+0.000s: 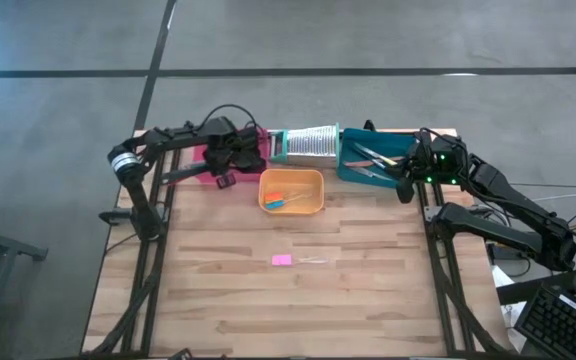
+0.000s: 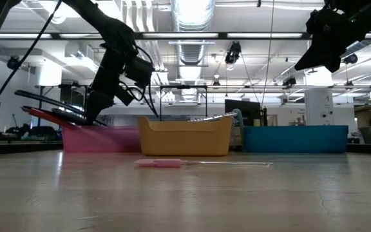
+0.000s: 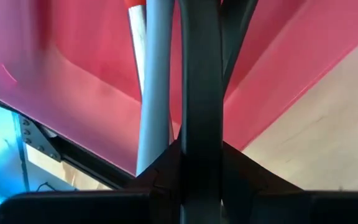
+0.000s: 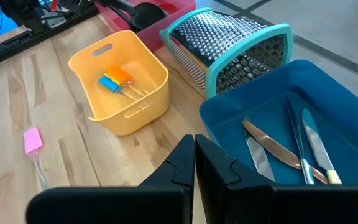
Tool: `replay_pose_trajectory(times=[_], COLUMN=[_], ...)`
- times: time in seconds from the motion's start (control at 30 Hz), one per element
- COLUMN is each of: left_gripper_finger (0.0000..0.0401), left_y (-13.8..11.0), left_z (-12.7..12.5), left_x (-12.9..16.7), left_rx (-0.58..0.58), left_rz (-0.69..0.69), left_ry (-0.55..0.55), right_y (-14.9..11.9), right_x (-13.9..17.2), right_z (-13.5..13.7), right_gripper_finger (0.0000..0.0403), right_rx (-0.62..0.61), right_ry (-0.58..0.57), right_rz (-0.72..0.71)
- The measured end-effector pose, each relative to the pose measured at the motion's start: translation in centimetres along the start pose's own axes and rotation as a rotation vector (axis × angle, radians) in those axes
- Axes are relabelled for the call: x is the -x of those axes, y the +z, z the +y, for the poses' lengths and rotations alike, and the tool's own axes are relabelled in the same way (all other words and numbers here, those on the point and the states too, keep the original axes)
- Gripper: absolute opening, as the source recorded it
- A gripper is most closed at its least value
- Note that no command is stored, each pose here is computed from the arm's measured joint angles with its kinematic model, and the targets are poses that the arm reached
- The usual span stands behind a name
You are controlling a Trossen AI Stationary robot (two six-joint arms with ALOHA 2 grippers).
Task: Pick & Place Kitchen Items
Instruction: Put the black spoon into the pink bin, then put the pink spatula into the yellow bin
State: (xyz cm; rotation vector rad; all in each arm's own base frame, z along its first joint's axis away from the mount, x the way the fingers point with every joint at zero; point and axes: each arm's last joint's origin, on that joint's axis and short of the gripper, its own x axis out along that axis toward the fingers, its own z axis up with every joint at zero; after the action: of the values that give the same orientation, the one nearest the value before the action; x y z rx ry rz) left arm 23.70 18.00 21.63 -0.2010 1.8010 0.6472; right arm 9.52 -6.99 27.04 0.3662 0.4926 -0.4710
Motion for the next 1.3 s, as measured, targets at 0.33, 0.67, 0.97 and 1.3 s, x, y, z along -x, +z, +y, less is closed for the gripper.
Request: replay_pose_trajectory(times=[0.33, 0.67, 0.97, 1.3], left_gripper_finger=[0.0224, 0.0248, 0.025, 0.025], left_y=[-0.3, -0.4, -2.7, -8.9], left_z=[-0.1, 0.3, -1.4, -6.3], left_x=[-0.4, 1.9, 7.9, 14.2], left_rx=[-0.001, 0.039, 0.062, 0.01], left_rz=[0.025, 0.015, -0.257, -0.662], left_ry=[0.013, 0.006, 0.013, -0.073], right_y=[0.0, 0.0, 0.0, 0.0], right_x=[0.0, 0.0, -0.1, -0.1], right_z=[0.0, 0.0, 0.0, 0.0], right_gripper_finger=[0.0008, 0.0008, 0.0008, 0.0008], right_rx=[0.0, 0.001, 0.0, 0.003], right_ry=[0.0, -0.001, -0.002, -0.002], right_rz=[-0.001, -0.004, -0.002, -0.009])
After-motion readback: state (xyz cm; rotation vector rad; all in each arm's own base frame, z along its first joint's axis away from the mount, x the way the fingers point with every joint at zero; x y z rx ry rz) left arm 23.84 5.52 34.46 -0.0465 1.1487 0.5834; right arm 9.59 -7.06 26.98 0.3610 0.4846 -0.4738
